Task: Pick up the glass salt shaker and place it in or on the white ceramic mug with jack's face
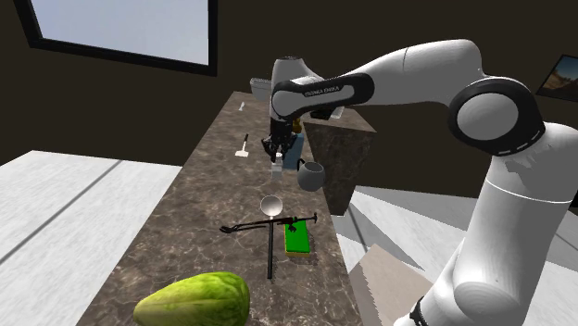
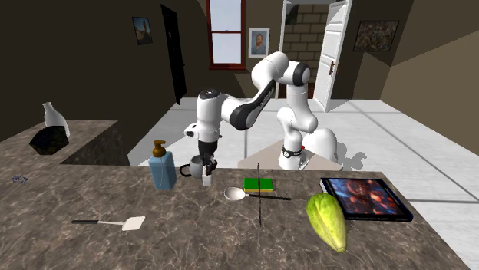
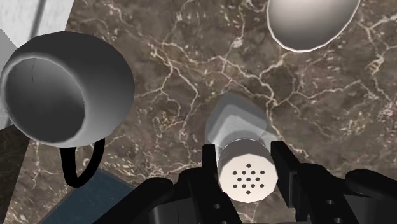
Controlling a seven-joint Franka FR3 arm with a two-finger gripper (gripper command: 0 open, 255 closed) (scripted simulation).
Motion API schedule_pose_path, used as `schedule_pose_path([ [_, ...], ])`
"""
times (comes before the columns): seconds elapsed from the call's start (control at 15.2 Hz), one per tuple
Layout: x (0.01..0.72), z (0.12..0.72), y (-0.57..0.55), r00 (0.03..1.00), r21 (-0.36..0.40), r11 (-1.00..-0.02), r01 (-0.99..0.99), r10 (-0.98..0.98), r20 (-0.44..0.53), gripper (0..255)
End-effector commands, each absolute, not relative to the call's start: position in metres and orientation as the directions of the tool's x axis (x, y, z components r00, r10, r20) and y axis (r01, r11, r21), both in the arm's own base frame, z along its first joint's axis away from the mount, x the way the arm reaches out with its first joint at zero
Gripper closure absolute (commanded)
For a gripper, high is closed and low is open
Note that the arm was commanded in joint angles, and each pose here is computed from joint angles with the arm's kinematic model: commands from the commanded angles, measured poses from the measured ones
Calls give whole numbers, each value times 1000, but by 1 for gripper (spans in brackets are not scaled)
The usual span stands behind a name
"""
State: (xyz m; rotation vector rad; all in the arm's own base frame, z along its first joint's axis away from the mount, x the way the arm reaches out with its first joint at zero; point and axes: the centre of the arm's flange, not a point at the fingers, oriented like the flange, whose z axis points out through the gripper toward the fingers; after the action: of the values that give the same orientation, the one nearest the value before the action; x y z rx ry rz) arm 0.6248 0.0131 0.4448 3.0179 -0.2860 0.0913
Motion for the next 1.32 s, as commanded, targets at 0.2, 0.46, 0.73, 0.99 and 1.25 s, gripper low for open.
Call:
schedule_pose_path([
  [0.2,624,470,13,980,103,-976,-190,-184,70,255],
  [0.46,624,491,13,980,103,-976,-190,-184,70,255],
  [0.73,624,512,13,980,103,-976,-190,-184,70,255],
  [0.99,624,533,13,980,103,-976,-190,-184,70,255],
  [1.25,616,545,-25,980,103,-976,-190,-184,70,255],
])
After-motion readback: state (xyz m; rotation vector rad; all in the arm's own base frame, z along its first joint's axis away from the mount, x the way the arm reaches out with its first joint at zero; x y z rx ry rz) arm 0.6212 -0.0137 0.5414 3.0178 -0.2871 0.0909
